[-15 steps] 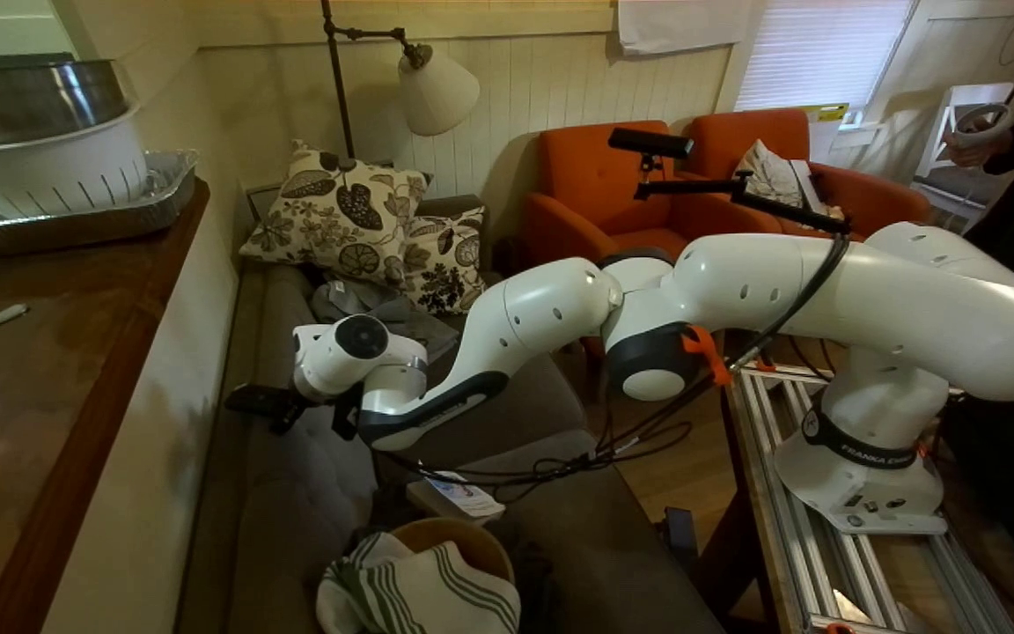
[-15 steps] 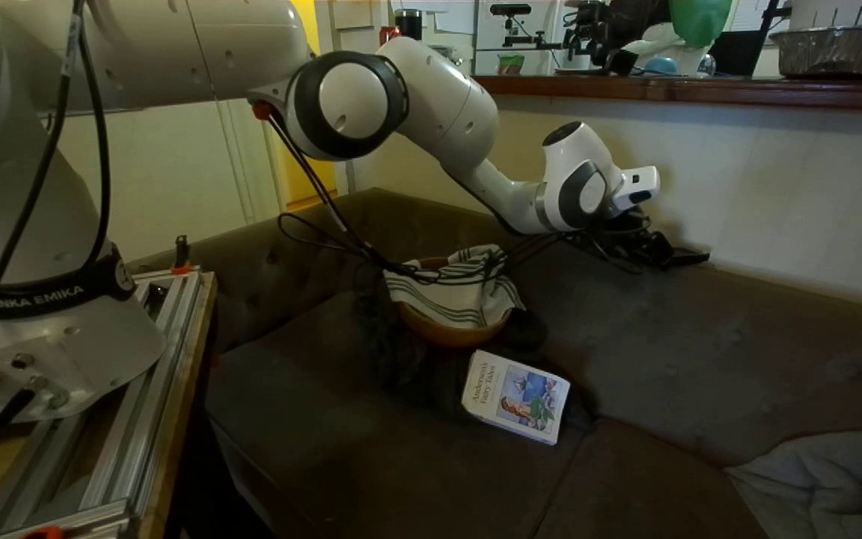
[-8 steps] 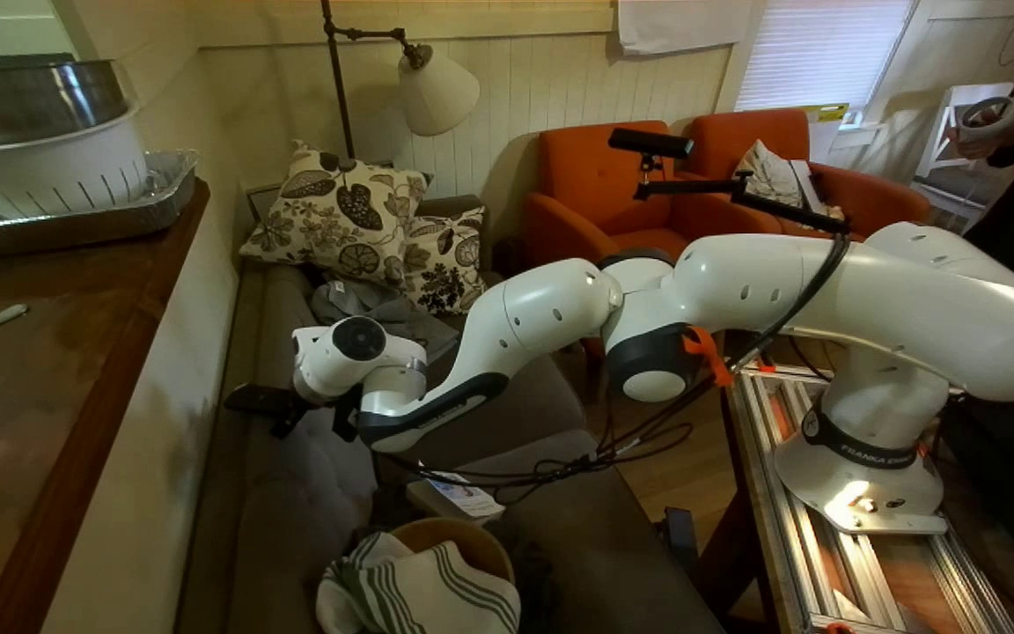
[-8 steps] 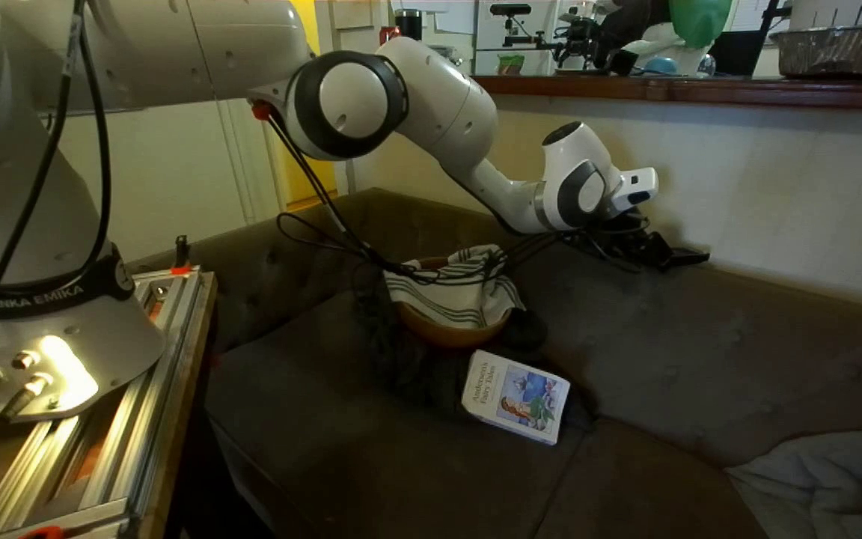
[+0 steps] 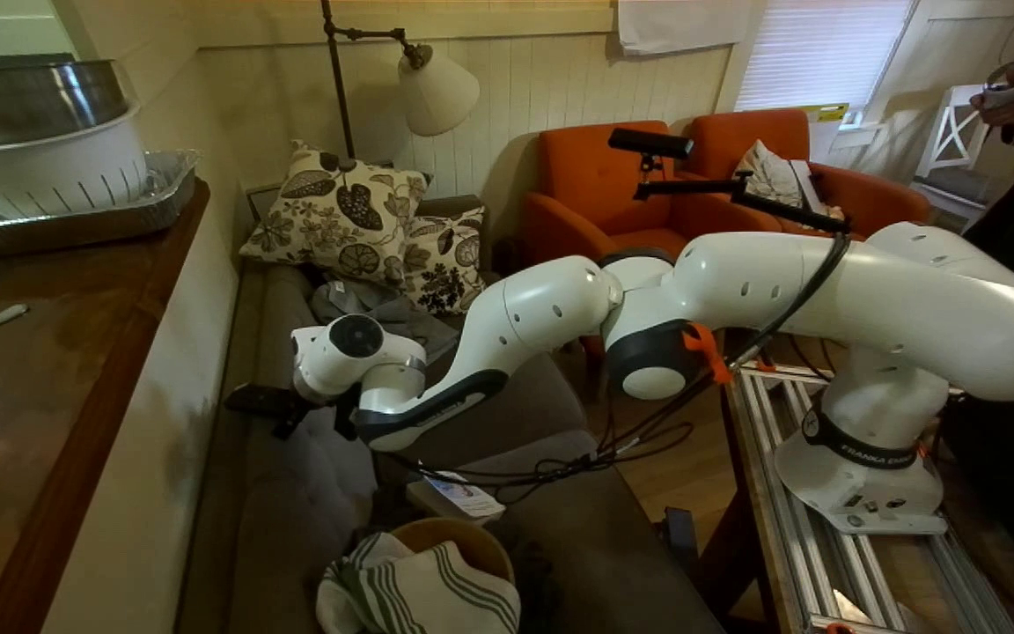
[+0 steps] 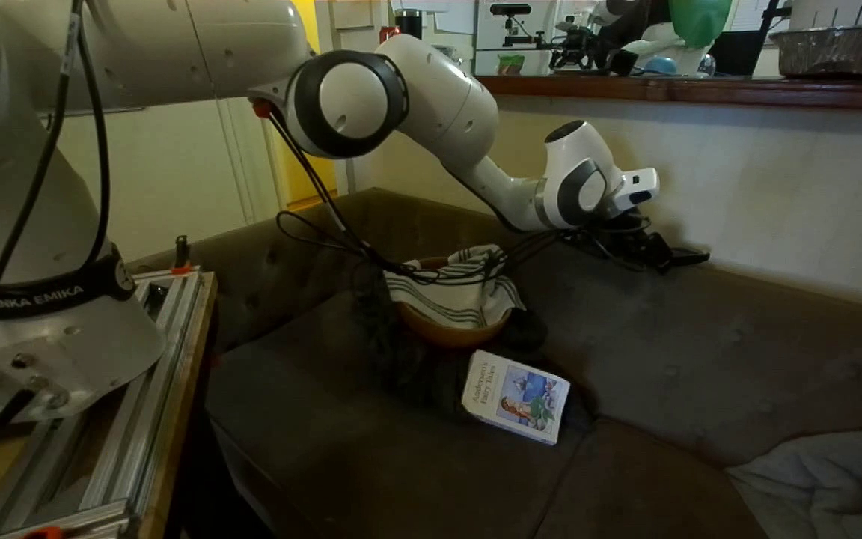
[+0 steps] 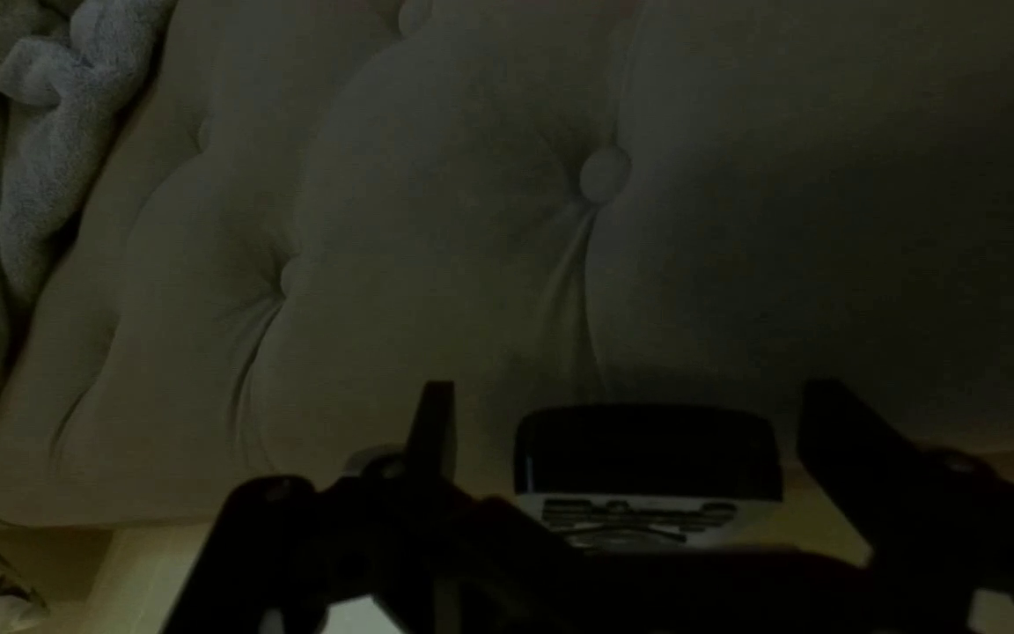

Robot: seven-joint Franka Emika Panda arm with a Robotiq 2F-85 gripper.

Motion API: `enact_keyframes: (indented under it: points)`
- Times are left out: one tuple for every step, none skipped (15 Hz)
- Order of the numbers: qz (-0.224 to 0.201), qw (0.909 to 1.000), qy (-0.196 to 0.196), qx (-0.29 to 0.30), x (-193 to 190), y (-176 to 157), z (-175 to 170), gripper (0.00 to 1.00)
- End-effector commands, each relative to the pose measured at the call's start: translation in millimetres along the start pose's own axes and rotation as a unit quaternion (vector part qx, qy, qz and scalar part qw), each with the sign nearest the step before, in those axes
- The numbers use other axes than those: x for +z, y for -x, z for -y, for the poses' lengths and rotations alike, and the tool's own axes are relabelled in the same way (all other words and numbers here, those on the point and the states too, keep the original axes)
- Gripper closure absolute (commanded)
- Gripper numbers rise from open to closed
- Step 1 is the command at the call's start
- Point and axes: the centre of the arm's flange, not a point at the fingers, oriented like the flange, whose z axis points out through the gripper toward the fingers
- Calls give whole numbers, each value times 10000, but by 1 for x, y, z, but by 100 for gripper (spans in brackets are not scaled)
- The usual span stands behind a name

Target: Put the black remote control on the backrest of the sofa.

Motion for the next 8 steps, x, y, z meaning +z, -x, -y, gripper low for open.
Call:
enact_keyframes:
  points:
    - [143, 9994, -169, -271, -29, 12, -15, 0]
    - [143, 9994, -106, -292, -33, 14, -19, 0]
    - [145, 9994, -49, -312, -37, 15, -24, 0]
    - [132, 9994, -18, -322, -40, 16, -28, 0]
    - [129, 9994, 40, -305, -44, 16, -32, 0]
    - [97, 9995, 74, -295, -46, 16, -36, 0]
    - [7, 9996, 47, -286, -49, 15, -39, 0]
    - [-100, 9994, -31, -321, -51, 15, -41, 0]
